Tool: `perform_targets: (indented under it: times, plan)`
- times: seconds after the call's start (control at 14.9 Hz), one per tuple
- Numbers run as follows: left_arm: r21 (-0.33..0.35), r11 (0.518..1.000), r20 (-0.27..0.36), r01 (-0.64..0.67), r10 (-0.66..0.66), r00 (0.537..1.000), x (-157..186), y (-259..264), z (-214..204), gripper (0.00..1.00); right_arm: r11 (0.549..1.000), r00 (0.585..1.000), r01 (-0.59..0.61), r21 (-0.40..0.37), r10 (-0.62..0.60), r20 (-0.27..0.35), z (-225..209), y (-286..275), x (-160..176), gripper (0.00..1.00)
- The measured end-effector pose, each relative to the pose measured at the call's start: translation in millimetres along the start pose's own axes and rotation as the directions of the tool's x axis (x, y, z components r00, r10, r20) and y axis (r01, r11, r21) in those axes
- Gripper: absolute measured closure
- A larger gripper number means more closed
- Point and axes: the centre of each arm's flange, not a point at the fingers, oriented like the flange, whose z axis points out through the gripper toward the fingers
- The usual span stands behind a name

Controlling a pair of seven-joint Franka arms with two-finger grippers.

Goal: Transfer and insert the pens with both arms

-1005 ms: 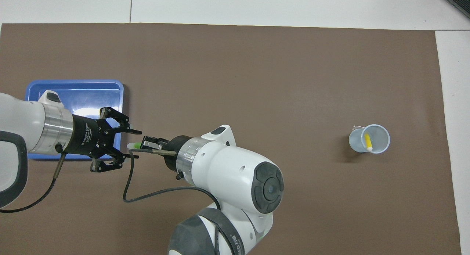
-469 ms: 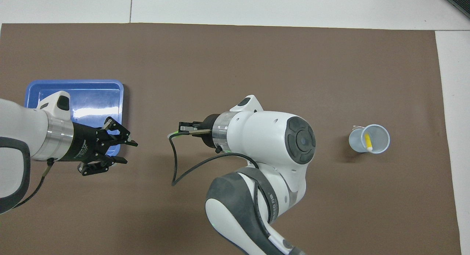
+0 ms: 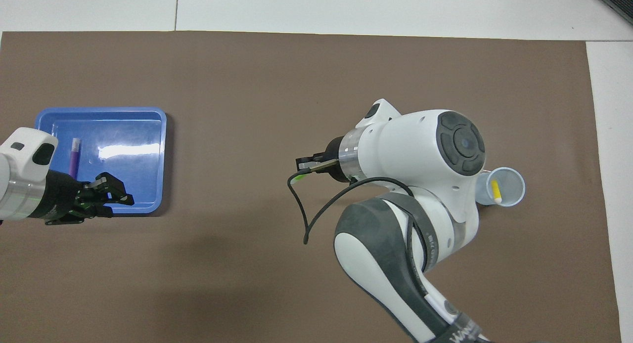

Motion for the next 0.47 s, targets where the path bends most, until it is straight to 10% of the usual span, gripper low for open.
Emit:
perform_targets:
  times: [0.47]
  plan:
    - [0.141, 0.943, -0.068, -0.301, 0.313, 0.947, 37.6, -62.0, 3.3, 0.5, 0.873, 0.884, 0.417, -0.252, -0.326, 0.334, -81.1, 140.6, -20.4, 0.81]
